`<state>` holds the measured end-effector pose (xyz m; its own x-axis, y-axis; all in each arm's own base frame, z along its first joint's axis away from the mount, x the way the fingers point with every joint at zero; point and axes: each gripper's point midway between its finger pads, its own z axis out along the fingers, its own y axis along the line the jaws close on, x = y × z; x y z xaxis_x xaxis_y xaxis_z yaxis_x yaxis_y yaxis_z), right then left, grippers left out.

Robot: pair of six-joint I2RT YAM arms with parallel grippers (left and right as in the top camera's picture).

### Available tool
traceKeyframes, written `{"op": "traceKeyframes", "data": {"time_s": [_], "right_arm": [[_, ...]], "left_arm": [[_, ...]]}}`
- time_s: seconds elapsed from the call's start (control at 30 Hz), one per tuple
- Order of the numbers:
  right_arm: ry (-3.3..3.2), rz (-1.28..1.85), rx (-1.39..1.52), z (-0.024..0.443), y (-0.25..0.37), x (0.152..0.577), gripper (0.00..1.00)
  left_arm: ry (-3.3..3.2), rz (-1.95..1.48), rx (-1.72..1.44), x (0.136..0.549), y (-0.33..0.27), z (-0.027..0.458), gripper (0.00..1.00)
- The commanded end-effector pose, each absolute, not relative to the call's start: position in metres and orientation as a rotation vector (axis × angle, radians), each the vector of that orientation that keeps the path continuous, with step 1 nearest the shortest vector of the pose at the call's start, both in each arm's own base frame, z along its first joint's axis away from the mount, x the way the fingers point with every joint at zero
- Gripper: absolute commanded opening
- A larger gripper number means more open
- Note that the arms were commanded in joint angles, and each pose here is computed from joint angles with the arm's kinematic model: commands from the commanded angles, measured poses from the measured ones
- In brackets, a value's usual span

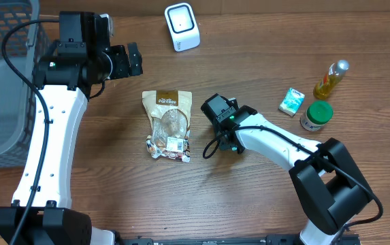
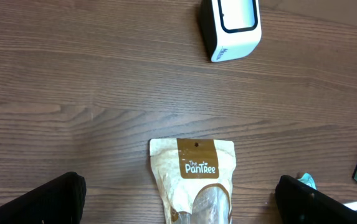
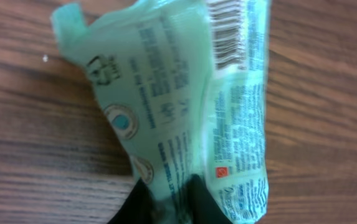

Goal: Scan the item barcode
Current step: 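Lift the wipes pack with the right gripper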

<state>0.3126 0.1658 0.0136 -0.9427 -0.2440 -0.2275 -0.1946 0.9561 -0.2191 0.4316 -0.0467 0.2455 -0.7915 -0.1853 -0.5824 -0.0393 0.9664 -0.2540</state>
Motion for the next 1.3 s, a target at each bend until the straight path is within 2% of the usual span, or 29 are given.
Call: {"op": "traceKeyframes", "data": {"time_s": [0.0, 0.1, 0.33, 0.6, 0.73, 1.03, 1.27], "right_arm": [[2.896, -0.275, -0.341, 0.005, 0.165, 0.304, 0.04], [2.884, -0.263, -0.336, 0.017, 0.170, 0.312, 0.04], [2.845, -0.165, -0.299, 0.080, 0.188, 0.340, 0.04], [2.892, 0.390, -0.348, 0.127, 0.220, 0.343, 0.04], [2.914, 0.449, -0.310, 0.123, 0.205, 0.348, 0.04], [2.901, 0.207, -0.339, 0.091, 0.172, 0.356, 0.04], [2.917, 0.193, -0.346, 0.061, 0.167, 0.346, 0.04]], "left_arm": [[2.459, -0.293, -0.123, 0.433, -0.048, 0.251, 1.00], [2.459, -0.292, -0.123, 0.433, -0.048, 0.251, 0.99], [2.459, -0.293, -0.123, 0.433, -0.048, 0.251, 1.00], [2.459, -0.293, -0.123, 0.433, -0.048, 0.251, 1.00], [2.459, -0.293, -0.123, 0.433, -0.048, 0.251, 1.00], [2.459, -0.292, -0.123, 0.433, -0.048, 0.251, 1.00], [2.459, -0.292, -0.123, 0.433, -0.048, 0.251, 1.00]]}}
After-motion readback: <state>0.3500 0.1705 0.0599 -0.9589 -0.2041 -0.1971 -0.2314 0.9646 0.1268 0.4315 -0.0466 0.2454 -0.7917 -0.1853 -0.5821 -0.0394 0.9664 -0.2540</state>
